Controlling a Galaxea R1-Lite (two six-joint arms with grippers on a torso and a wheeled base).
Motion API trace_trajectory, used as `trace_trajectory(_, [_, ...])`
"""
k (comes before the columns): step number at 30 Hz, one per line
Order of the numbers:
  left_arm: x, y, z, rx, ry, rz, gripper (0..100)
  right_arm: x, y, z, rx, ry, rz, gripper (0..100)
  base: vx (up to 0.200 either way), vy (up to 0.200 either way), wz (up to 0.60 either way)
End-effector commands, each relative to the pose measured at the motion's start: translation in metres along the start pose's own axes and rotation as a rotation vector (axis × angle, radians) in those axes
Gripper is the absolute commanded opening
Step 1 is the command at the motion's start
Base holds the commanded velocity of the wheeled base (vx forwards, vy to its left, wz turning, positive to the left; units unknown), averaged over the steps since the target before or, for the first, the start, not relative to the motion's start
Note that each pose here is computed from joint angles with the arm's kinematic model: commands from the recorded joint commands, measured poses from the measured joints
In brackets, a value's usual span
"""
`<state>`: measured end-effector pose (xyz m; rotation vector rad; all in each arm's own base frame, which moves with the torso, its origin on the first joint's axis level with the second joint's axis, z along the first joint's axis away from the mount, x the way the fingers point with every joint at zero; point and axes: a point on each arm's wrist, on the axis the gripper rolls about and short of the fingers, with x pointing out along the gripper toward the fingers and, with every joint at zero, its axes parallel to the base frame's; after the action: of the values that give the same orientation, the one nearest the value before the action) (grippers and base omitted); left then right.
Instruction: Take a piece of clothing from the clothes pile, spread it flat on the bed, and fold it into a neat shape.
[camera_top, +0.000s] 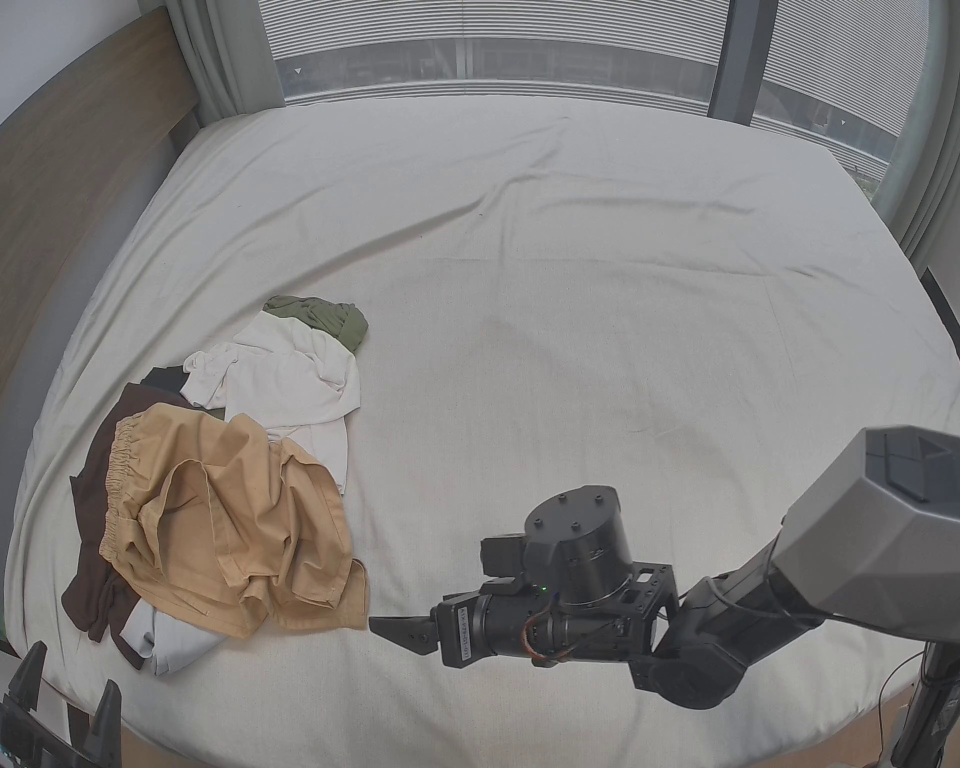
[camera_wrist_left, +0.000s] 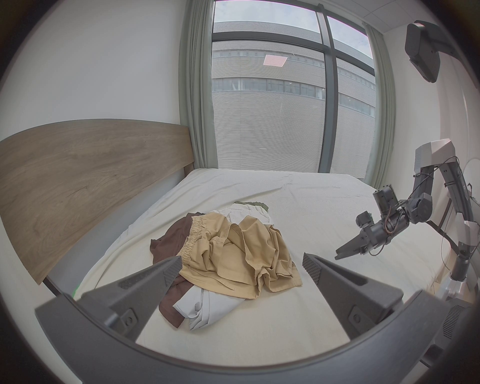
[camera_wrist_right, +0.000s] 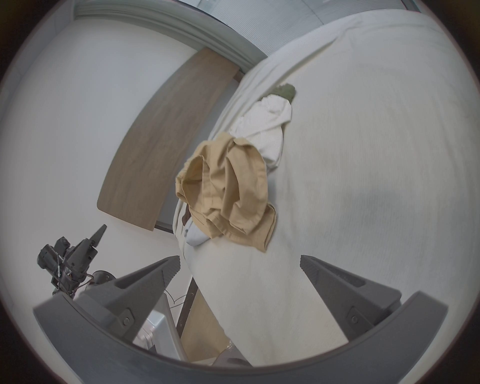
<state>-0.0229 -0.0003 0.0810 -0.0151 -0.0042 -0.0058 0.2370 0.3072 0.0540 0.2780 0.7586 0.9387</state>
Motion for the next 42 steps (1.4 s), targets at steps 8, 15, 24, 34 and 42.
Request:
trace_trajectory(8, [0.000, 0.000, -0.005, 0.000, 0.001, 0.001, 100, 0.040, 0.002, -0.004, 0.077, 0.075, -0.022, 100, 0.000, 0.000, 0.00])
trace_trajectory(15, [0.000, 0.000, -0.005, 0.000, 0.001, 0.001, 100, 0.065, 0.006, -0.005, 0.130, 0.102, -0.048, 100, 0.000, 0.000, 0.00])
trace_trajectory(24, [0.000, 0.000, -0.005, 0.000, 0.001, 0.001, 100, 0.094, 0.004, -0.004, 0.170, 0.152, -0.083, 100, 0.000, 0.000, 0.00])
trace_trajectory(34, [0.000, 0.000, -0.005, -0.002, 0.001, 0.000, 100, 0.117, 0.001, -0.002, 0.183, 0.152, -0.116, 100, 0.000, 0.000, 0.00])
trace_trajectory(42, [0.000, 0.000, -0.005, -0.002, 0.001, 0.001, 100, 0.122, 0.003, 0.002, 0.182, 0.128, -0.102, 100, 0.000, 0.000, 0.00])
